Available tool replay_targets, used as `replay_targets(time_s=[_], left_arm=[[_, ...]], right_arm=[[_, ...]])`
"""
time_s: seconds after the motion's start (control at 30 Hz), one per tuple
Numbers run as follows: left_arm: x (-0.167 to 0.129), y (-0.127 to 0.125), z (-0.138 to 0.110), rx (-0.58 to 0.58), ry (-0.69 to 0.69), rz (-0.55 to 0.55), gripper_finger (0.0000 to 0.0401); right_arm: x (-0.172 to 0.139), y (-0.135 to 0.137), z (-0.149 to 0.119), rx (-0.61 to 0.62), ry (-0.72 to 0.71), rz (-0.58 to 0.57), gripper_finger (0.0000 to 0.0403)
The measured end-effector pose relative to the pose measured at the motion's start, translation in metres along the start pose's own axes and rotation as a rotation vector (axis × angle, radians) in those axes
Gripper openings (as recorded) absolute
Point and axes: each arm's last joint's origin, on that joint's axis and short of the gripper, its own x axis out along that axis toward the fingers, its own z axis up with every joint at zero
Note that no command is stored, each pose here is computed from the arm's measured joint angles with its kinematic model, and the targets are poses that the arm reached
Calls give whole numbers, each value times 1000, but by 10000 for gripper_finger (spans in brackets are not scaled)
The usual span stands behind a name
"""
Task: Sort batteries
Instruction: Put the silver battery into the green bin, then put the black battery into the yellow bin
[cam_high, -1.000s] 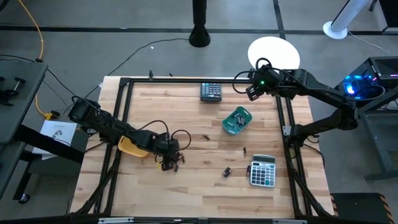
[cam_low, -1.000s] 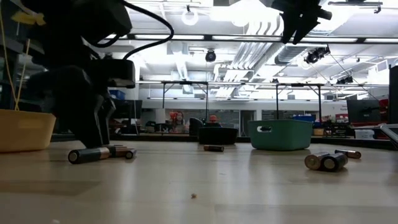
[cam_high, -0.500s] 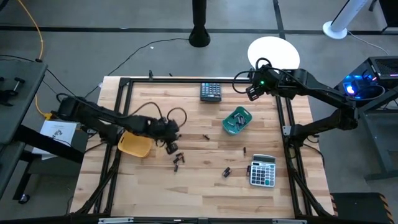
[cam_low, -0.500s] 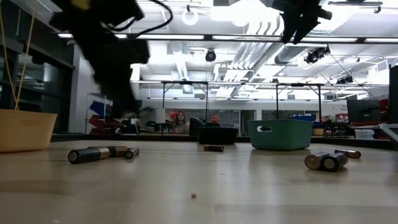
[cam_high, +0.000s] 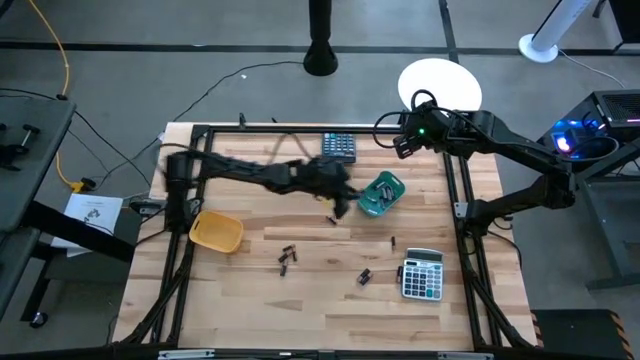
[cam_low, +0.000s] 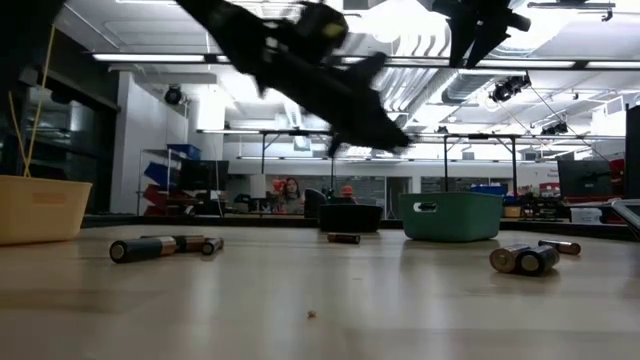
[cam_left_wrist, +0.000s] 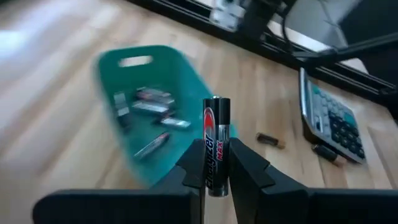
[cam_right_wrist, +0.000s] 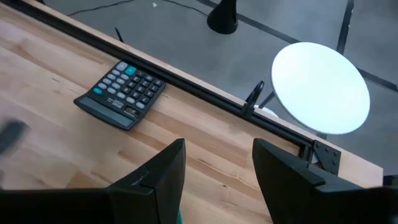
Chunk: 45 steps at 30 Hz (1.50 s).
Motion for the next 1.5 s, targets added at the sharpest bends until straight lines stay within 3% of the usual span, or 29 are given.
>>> replay_targets(time_s=[0.17, 0.33, 0.5, 0.57, 0.7, 0.9, 1.0, 1.1, 1.17, 1.37, 1.5], left_arm=[[39, -2, 23, -45, -22, -31, 90], [43, 7, 23, -49, 97, 17, 151], [12, 14, 33, -2, 221, 26, 189], [-3, 15, 31, 8, 272, 36, 196], [-42, 10, 22, 5, 241, 35, 201], [-109, -7, -28, -130, 171, 108, 201], [-138, -20, -49, -184, 133, 137, 202], [-158, -29, -65, -224, 94, 188, 202], [-167, -33, -71, -233, 67, 224, 202], [-175, -35, -76, -145, 43, 253, 202], [-177, -37, -75, -55, 69, 186, 202]], right_arm=[[0, -1, 0, 25, -9, -13, 181], [0, 0, 0, 20, -8, -13, 181], [0, 0, 0, -9, 14, 20, 181], [1, 3, -2, -35, 65, 102, 181], [12, 19, -15, -124, 185, 327, 181], [48, 56, -73, -253, 400, 622, 181], [60, 68, -114, -213, 613, 698, 181], [62, 73, -154, -146, 800, 639, 181], [60, 77, -174, -94, 848, 567, 181], [61, 91, -203, 174, 808, 428, 181], [69, 99, -215, 226, 792, 310, 181]])
